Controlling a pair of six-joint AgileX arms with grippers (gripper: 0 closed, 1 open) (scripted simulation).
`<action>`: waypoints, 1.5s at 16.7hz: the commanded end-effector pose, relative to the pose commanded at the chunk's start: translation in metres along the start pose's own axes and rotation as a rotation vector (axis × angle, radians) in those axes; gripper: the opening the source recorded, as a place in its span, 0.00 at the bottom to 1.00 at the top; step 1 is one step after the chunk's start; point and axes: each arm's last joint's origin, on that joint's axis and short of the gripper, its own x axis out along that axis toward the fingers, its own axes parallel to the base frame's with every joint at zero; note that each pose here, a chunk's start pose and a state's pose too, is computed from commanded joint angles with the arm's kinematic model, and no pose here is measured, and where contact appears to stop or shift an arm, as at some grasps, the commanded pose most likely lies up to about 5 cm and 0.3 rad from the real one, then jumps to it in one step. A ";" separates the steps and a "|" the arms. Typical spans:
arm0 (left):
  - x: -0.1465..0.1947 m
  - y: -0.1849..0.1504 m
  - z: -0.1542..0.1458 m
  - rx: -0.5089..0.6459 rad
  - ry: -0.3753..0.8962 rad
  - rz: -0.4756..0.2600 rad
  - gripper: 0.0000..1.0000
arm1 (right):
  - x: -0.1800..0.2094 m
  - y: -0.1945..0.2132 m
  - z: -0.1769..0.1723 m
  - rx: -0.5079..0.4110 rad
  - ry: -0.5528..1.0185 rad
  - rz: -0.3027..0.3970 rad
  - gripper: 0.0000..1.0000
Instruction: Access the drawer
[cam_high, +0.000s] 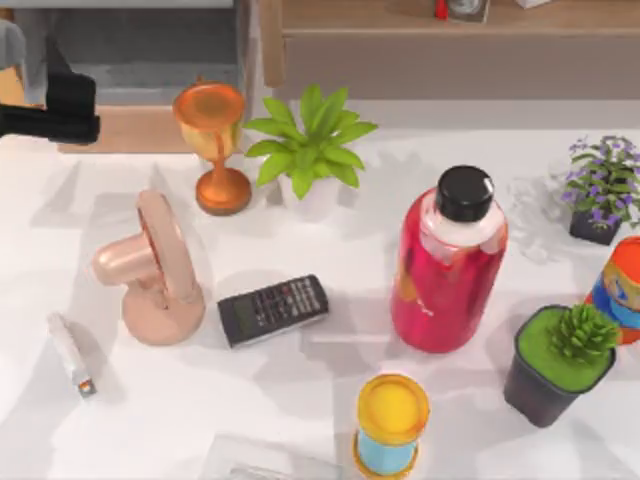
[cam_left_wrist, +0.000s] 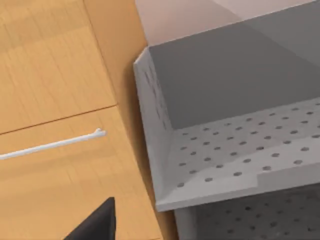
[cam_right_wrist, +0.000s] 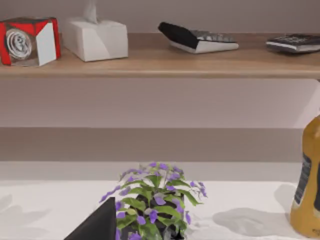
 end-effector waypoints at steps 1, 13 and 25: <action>0.019 0.008 -0.003 0.088 0.003 0.013 1.00 | 0.000 0.000 0.000 0.000 0.000 0.000 1.00; 0.175 0.137 -0.186 1.170 0.008 -0.072 1.00 | 0.000 0.000 0.000 0.000 0.000 0.000 1.00; 0.188 0.149 -0.219 1.286 -0.050 -0.100 1.00 | 0.000 0.000 0.000 0.000 0.000 0.000 1.00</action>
